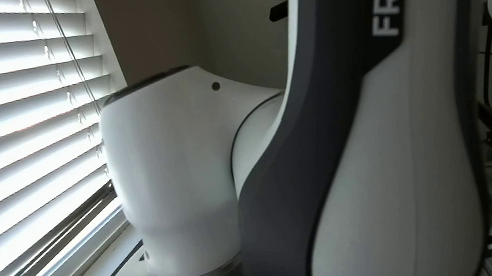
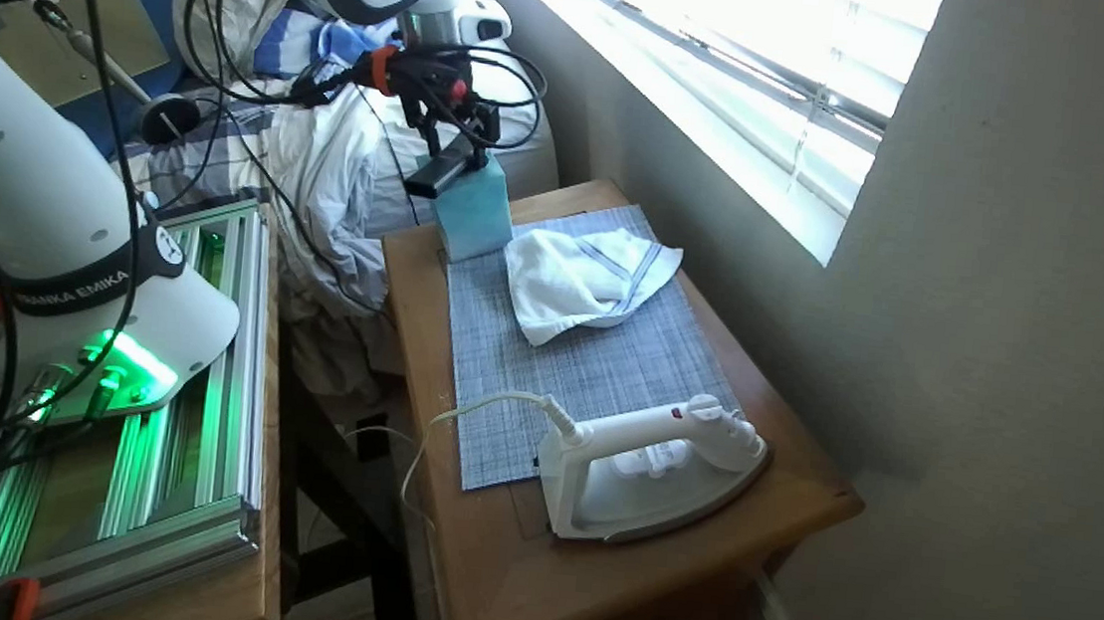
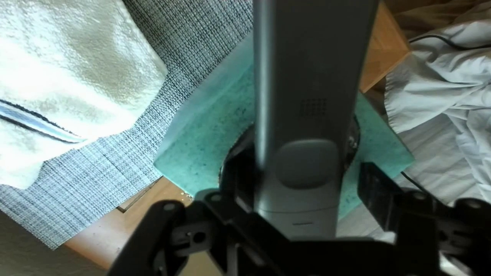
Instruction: Pick up the remote control and put it on the tissue dispenser
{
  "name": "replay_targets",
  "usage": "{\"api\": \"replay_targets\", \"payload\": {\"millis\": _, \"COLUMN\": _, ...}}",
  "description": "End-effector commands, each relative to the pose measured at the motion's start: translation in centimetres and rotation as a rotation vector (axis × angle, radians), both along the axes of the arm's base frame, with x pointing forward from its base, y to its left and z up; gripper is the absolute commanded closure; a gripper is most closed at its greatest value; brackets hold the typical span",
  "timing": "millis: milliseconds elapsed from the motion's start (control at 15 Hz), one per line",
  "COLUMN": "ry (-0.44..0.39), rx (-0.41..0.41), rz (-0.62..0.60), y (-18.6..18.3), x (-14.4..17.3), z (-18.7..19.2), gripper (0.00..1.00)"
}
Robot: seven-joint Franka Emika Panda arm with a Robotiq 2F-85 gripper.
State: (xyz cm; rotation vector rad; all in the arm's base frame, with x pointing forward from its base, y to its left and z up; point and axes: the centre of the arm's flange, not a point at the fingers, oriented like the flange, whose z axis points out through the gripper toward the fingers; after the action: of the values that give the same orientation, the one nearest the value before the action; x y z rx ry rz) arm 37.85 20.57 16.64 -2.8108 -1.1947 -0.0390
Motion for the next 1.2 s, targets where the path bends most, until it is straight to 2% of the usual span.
{"api": "replay_targets", "payload": {"millis": 0, "ry": -0.023, "rx": 0.006, "rz": -0.011, "y": -0.2, "x": -0.3, "z": 1.0, "gripper": 0.00}}
{"api": "replay_targets", "payload": {"millis": 267, "ry": -0.071, "rx": 0.042, "rz": -0.030, "y": -1.2, "x": -1.1, "z": 2.9, "gripper": 0.00}}
{"api": "replay_targets", "payload": {"millis": 467, "ry": -0.161, "rx": 0.047, "rz": -0.097, "y": -3.0, "x": -1.5, "z": 4.6, "gripper": 0.00}}
{"api": "replay_targets", "payload": {"millis": 800, "ry": -0.294, "rx": 0.057, "rz": -0.336, "y": -8.0, "x": -3.0, "z": 7.9, "gripper": 0.00}}
{"api": "replay_targets", "payload": {"millis": 1067, "ry": -0.383, "rx": 0.070, "rz": -0.547, "y": -12.4, "x": -2.5, "z": 11.1, "gripper": 0.00}}
{"api": "replay_targets", "payload": {"millis": 1133, "ry": -0.336, "rx": 0.089, "rz": -0.464, "y": -10.5, "x": 3.9, "z": 9.8, "gripper": 0.00}}
